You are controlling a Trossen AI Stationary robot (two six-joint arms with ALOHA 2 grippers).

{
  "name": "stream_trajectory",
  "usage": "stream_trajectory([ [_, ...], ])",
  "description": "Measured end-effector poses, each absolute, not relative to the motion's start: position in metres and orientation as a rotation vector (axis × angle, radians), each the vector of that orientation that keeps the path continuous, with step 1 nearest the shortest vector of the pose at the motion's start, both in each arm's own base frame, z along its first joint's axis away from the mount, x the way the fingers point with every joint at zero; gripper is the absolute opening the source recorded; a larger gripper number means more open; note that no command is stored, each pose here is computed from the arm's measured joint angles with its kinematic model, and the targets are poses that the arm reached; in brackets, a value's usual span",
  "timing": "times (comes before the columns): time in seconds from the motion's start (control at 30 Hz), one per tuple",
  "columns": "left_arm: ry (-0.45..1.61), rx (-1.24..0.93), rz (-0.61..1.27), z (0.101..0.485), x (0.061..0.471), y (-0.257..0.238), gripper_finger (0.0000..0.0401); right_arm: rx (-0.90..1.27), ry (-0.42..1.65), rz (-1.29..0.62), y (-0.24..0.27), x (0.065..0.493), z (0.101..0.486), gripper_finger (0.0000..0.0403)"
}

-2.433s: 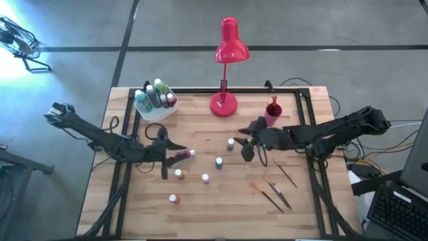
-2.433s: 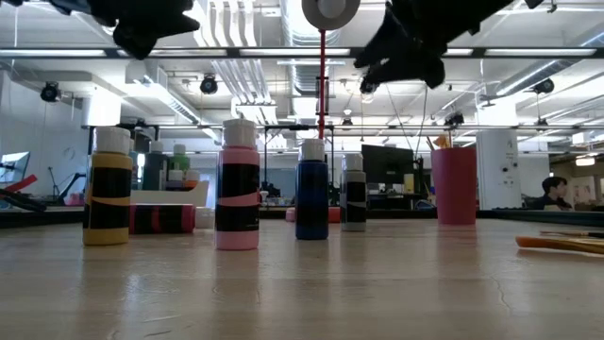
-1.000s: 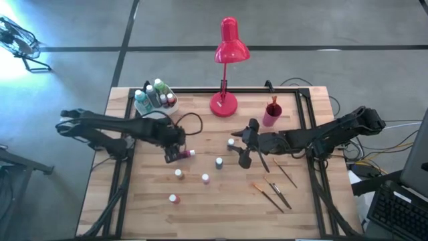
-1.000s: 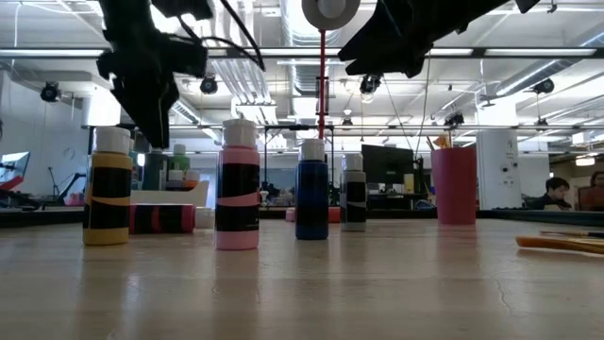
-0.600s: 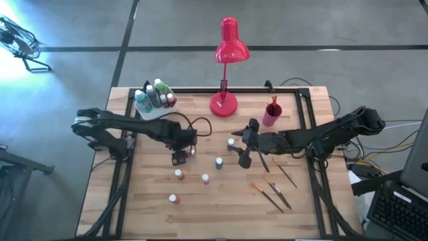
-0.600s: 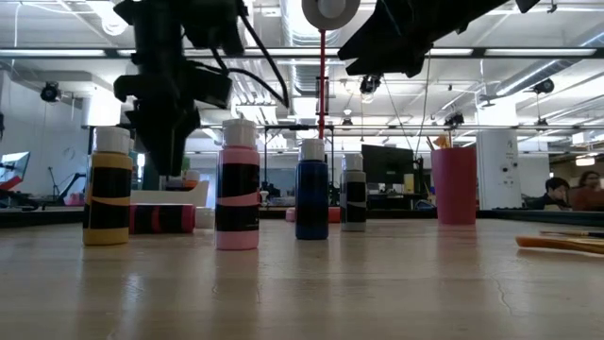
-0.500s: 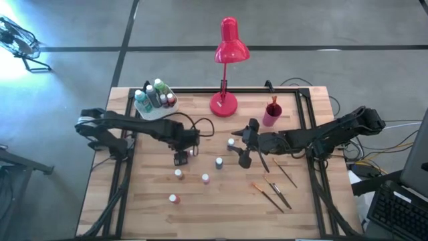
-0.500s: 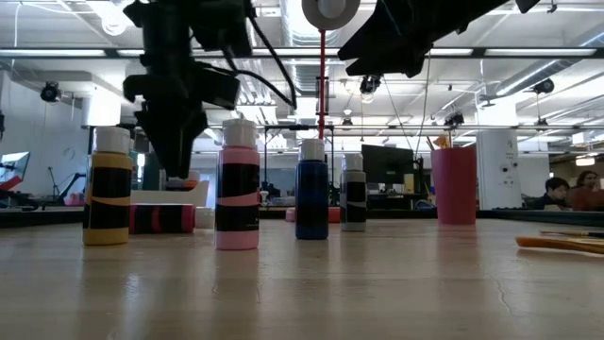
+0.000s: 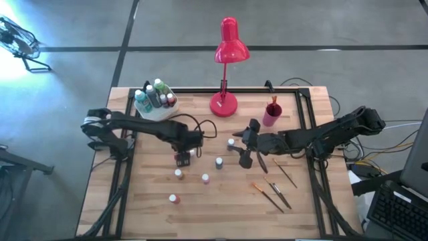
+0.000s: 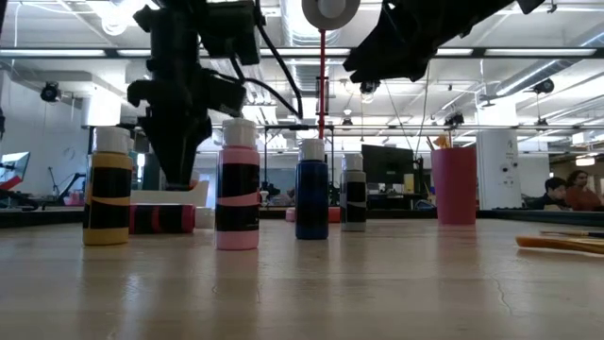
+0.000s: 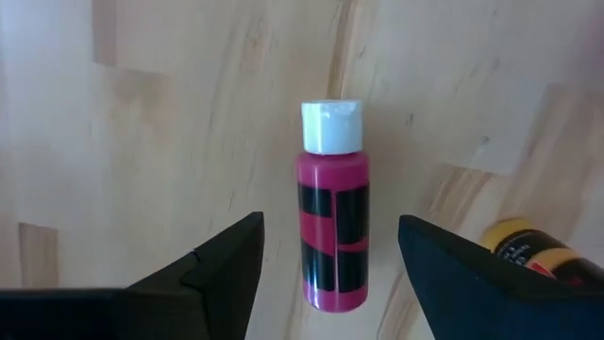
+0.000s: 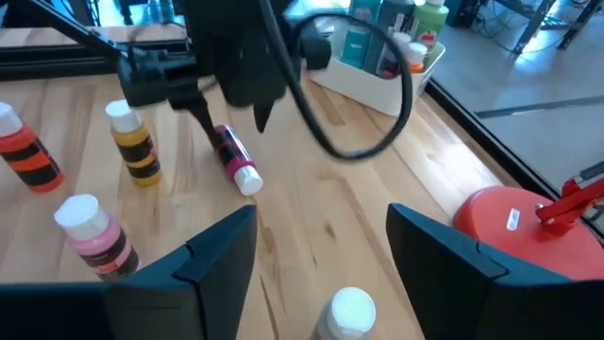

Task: Pick & Place Paint Supplies
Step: Put the pink paint bottle into the white bin

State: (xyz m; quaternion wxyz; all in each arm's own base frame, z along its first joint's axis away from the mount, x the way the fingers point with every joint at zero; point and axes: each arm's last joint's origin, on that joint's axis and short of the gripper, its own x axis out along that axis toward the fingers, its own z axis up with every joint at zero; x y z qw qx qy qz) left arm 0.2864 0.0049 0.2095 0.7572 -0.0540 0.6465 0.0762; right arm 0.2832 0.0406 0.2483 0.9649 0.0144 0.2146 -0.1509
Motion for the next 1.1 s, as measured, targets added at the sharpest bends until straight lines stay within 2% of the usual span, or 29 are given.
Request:
stream_trajectory([
  [0.13,1.404,-0.132,0.177,0.217,0.28,0.005,0.025,0.043,0.447,-0.311,0.041,0.282,0.247,0.0239],
  [0.43,1.429,-0.116,0.166,0.208,0.279,0.006,0.025,0.044,0.466,-0.341,0.04,0.281,0.244,0.027],
  [0.7,1.433,-0.123,0.162,0.206,0.28,0.008,0.025,0.044,0.465,-0.343,0.04,0.281,0.244,0.0281],
  [0.83,1.398,-0.14,0.133,0.205,0.284,0.007,0.025,0.041,0.463,-0.354,0.039,0.281,0.244,0.028],
  [1.1,1.388,-0.148,0.118,0.201,0.287,0.008,0.0249,0.039,0.461,-0.359,0.039,0.281,0.245,0.0253],
])
